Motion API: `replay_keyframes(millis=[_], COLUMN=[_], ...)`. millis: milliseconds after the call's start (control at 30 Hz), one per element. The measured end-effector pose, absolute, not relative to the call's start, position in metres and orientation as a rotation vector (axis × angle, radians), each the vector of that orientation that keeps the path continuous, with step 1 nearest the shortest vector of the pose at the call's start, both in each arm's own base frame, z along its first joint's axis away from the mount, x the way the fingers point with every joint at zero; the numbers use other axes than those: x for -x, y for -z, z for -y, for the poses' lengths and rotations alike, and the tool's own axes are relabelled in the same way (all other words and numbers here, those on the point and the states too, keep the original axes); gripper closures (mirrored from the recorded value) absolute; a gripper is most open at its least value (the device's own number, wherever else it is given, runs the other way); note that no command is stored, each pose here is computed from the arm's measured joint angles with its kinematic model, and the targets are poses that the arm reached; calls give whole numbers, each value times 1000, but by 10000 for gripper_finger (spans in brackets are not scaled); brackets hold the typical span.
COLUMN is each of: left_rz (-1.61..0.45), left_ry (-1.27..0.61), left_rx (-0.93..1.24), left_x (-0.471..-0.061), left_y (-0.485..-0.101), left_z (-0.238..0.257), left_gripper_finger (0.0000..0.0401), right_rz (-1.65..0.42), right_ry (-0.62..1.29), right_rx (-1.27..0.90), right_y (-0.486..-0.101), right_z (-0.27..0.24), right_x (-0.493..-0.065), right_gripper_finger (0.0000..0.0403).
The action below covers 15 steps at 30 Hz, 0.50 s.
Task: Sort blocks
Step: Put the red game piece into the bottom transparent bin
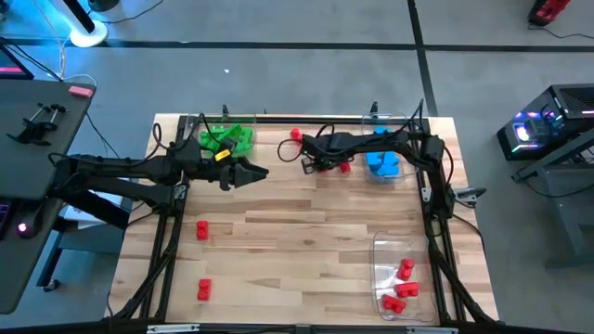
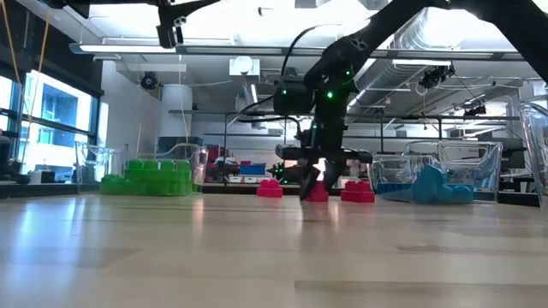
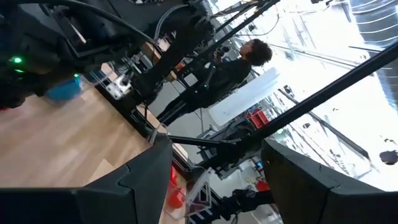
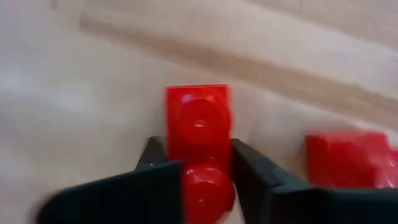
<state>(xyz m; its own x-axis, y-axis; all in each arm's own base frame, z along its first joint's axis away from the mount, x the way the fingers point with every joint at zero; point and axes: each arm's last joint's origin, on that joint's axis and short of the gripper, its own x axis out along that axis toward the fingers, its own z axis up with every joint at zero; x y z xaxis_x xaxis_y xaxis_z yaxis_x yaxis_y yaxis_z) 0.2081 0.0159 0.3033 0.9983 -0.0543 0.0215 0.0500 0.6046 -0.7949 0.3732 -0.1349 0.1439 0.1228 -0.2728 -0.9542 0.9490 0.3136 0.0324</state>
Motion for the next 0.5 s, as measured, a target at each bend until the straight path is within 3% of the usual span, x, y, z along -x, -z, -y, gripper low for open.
replay_keyframes(millis=[100, 300, 500], left_rz=[-10, -13, -10], left_ry=[71, 83, 82], left_rx=[928, 897, 801], left_x=[-208, -208, -208], left_y=[-303, -303, -303], left_z=[-14, -12, -12], left_gripper_finger=[167, 167, 167], right_rz=[-1074, -974, -884], right_ry=[989, 853, 595], right_rx=[-758, -671, -639], right_y=[-158, -227, -306], right_z=[123, 90, 5], right_x=[-373, -361, -322], right_gripper_finger=[388, 390, 393])
